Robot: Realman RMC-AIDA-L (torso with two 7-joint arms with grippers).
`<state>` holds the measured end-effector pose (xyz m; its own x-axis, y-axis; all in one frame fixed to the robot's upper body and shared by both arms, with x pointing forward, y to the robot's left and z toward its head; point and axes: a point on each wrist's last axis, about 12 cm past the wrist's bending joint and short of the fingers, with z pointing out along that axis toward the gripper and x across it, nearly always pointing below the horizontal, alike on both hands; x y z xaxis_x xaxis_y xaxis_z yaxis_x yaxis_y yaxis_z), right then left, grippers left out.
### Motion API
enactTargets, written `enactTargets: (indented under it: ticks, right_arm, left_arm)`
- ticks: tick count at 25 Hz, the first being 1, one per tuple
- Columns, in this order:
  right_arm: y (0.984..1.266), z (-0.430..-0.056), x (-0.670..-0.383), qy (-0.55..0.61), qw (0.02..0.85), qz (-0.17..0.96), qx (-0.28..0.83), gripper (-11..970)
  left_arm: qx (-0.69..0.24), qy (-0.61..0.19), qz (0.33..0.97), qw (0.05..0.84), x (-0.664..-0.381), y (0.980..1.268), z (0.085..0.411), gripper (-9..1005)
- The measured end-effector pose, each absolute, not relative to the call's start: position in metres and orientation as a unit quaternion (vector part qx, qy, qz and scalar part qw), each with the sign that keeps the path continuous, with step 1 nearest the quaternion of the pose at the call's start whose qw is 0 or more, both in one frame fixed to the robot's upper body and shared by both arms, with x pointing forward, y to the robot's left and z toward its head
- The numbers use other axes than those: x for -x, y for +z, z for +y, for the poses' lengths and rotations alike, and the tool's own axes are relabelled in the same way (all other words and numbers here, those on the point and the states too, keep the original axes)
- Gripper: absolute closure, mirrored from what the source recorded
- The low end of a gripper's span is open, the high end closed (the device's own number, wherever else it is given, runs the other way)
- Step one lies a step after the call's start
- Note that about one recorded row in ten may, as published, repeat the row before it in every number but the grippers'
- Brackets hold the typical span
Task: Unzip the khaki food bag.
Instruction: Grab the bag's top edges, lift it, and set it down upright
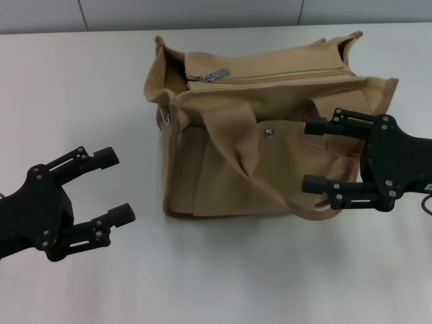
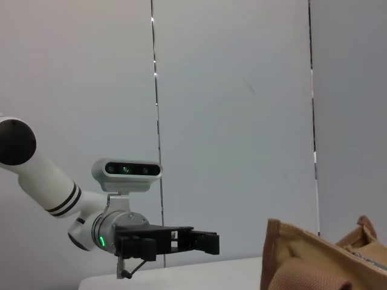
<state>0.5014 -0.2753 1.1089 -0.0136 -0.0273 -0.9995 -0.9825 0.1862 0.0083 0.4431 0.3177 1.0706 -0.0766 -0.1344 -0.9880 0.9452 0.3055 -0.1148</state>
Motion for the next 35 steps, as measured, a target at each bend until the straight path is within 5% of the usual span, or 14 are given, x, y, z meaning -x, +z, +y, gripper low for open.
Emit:
enactTargets:
  ticks: [20, 35]
  right_arm:
    - [1.107, -0.28, -0.509, 0.426, 0.562, 0.57, 0.421, 149]
    - [1.098, -0.295, -0.511, 0.4, 0.613, 0.595, 0.333, 150]
  left_arm:
    - [-0.34, -0.45, 0.594, 0.575, -0.453, 1.06, 0.304, 151]
    - [-0.314, -0.409, 0.616, 0.595, -0.484, 1.045, 0.262, 152]
